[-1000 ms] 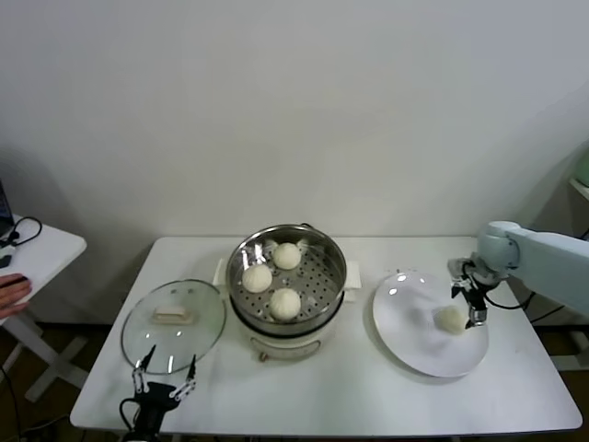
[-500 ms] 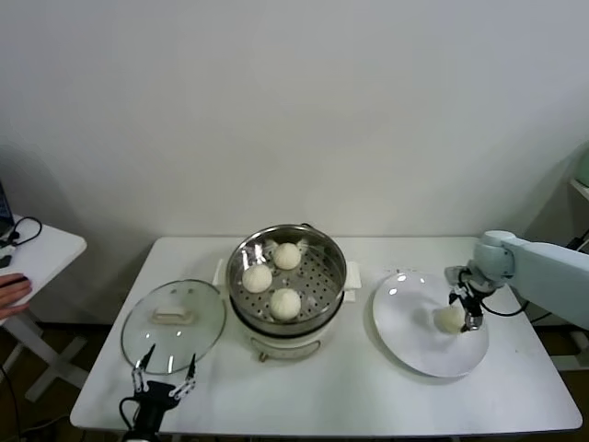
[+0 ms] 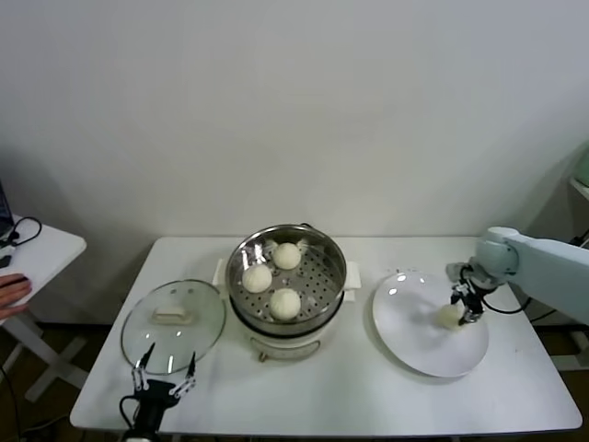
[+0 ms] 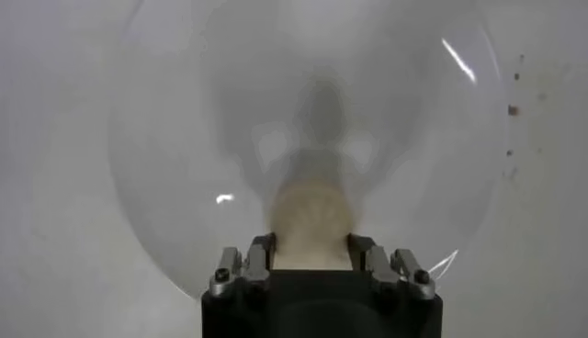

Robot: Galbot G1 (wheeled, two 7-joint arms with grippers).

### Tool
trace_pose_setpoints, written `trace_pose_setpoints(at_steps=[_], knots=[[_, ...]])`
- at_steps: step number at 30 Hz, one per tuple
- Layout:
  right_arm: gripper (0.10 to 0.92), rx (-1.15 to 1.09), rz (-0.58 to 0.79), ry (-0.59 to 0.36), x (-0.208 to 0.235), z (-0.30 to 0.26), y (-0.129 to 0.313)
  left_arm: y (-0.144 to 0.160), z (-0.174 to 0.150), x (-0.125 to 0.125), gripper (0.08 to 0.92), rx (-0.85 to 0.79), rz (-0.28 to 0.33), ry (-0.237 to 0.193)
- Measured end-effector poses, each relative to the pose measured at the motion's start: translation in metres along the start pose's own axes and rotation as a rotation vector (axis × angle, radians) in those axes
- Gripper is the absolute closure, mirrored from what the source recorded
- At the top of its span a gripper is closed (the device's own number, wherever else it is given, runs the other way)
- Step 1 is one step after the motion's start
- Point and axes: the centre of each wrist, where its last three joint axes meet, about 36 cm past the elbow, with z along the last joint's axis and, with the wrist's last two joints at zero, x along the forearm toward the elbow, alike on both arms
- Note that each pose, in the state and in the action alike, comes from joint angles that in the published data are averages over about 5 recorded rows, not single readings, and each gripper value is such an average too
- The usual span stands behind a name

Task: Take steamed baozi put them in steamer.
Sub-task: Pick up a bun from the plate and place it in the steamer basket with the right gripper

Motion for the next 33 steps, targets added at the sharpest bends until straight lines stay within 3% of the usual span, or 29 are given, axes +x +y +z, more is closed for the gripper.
trace_pose_setpoints(at_steps=[19, 26, 33], knots=[[0.471, 0.096, 0.133, -0.152, 0.241, -0.114, -0.028, 0.002, -0.004, -0.003, 0.177, -0.007, 0.014, -0.01], [0.469, 0.15, 0.163, -0.201, 0.274, -0.175, -0.02, 0.002, -0.004, -0.003, 0.177, -0.007, 0.015, -0.01], [0.462, 0.193, 0.165, -0.214, 0.26, -0.228, -0.017, 0.002, -0.003, -0.003, 0.177, -0.008, 0.017, -0.01]])
